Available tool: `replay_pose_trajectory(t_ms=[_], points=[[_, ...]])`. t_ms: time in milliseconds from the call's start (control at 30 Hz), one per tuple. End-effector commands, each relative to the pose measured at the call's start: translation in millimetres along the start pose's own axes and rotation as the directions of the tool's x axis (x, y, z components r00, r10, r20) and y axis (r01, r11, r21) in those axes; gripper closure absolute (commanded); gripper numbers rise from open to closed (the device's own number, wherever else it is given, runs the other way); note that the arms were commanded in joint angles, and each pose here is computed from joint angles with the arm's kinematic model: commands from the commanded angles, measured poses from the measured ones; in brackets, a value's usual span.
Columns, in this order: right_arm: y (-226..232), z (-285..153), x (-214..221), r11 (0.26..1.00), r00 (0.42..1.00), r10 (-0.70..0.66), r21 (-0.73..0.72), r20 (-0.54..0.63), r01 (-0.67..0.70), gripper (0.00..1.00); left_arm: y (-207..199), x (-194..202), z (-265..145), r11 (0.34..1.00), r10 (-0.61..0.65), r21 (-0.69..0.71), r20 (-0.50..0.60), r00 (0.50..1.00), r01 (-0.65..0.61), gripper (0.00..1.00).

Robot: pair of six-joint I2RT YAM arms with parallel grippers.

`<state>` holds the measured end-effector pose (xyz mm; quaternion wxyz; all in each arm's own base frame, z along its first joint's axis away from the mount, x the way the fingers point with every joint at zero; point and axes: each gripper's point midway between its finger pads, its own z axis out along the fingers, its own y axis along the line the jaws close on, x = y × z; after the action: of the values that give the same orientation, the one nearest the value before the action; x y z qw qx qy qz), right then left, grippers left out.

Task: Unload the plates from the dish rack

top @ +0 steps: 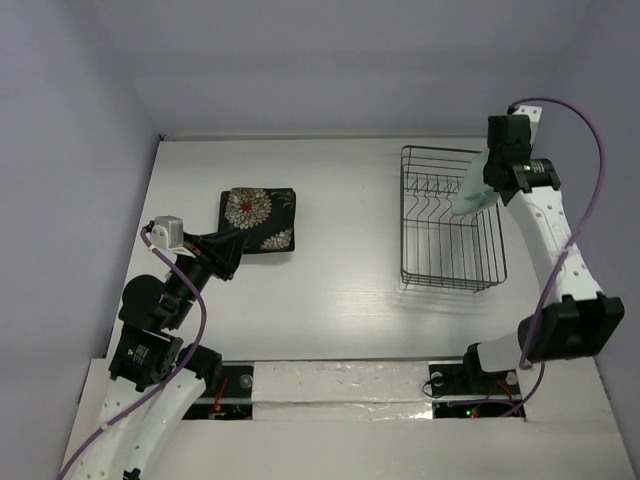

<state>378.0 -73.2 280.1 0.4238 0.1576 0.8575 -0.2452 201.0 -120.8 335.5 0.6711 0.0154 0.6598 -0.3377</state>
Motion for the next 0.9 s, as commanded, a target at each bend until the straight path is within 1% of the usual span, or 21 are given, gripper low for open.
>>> replay_pose_trajectory(t_ms=[0,67,100,167,200,233,300,333,367,400,433,467,500,533,600,633,700,733,800,867], points=[[-12,-55,-61,0.97,0.956,0.226,-0.136,0.189,-0.202,1.0,-12,-23,-3,0.999,0.007,0.034,0.065,0.998,-0.009,0.8],[-4,-69,-71,0.943,0.933,0.285,-0.24,0.221,-0.231,1.0,-11,-22,-2,0.999,0.008,0.032,0.062,0.998,-0.01,0.8],[12,-83,-74,0.902,0.916,0.332,-0.36,0.225,-0.238,1.0,-11,-22,-2,1.0,0.007,0.03,0.063,0.998,-0.009,0.8],[36,-101,-75,0.845,0.902,0.371,-0.484,0.223,-0.228,1.0,-10,-20,-1,1.0,0.005,0.027,0.058,0.998,-0.006,0.8],[48,-115,-75,0.795,0.892,0.401,-0.564,0.209,-0.225,1.0,-10,-21,-1,1.0,0.006,0.026,0.06,0.998,-0.008,0.8],[63,-117,-72,0.765,0.885,0.42,-0.604,0.203,-0.225,1.0,-9,-21,0,1.0,0.006,0.023,0.06,0.998,-0.008,0.8],[95,-137,-67,0.681,0.884,0.438,-0.701,0.161,-0.21,1.0,-8,-20,0,1.0,0.006,0.019,0.056,0.998,-0.007,0.8],[104,-144,-71,0.641,0.87,0.466,-0.738,0.158,-0.21,1.0,-8,-20,0,1.0,0.006,0.019,0.058,0.998,-0.007,0.8],[121,-147,-59,0.61,0.88,0.457,-0.766,0.13,-0.204,1.0,-7,-19,1,1.0,0.006,0.013,0.058,0.998,-0.007,0.8],[134,-152,-55,0.561,0.881,0.466,-0.799,0.088,-0.217,1.0,-7,-19,1,1.0,0.006,0.012,0.058,0.998,-0.007,0.8],[144,-158,-59,0.517,0.867,0.492,-0.828,0.08,-0.217,1.0,-7,-20,1,1.0,0.007,0.01,0.059,0.998,-0.008,0.8],[162,-157,-44,0.487,0.883,0.468,-0.847,0.046,-0.214,1.0,-6,-20,0,1.0,0.006,0.008,0.06,0.998,-0.006,0.8],[172,-159,-38,0.46,0.887,0.461,-0.862,0.025,-0.214,1.0,-6,-20,0,1.0,0.006,0.006,0.061,0.998,-0.006,0.8],[183,-166,-37,0.412,0.882,0.471,-0.884,-0.002,-0.222,1.0,-6,-20,0,1.0,0.006,0.006,0.061,0.998,-0.006,0.79],[215,-171,-12,0.369,0.909,0.415,-0.903,-0.05,-0.218,1.0,-6,-21,1,1.0,0.006,0.006,0.063,0.998,-0.006,0.79],[225,-173,-7,0.361,0.914,0.403,-0.908,-0.052,-0.211,1.0,-5,-20,1,1.0,0.006,0.002,0.06,0.998,-0.006,0.79],[246,-165,15,0.372,0.926,0.367,-0.898,-0.09,-0.235,1.0,-5,-19,2,1.0,0.005,0.002,0.058,0.998,-0.006,0.79],[256,-170,20,0.351,0.928,0.361,-0.908,-0.094,-0.228,1.0,-5,-19,2,1.0,0.008,0.003,0.058,0.998,-0.009,0.79],[269,-160,35,0.376,0.929,0.351,-0.891,-0.115,-0.253,1.0,-3,-20,2,1.0,0.01,-0.007,0.062,0.998,-0.01,0.79],[282,-160,53,0.37,0.936,0.328,-0.893,-0.132,-0.255,1.0,-2,-19,2,1.0,0.01,-0.01,0.059,0.998,-0.009,0.79]])
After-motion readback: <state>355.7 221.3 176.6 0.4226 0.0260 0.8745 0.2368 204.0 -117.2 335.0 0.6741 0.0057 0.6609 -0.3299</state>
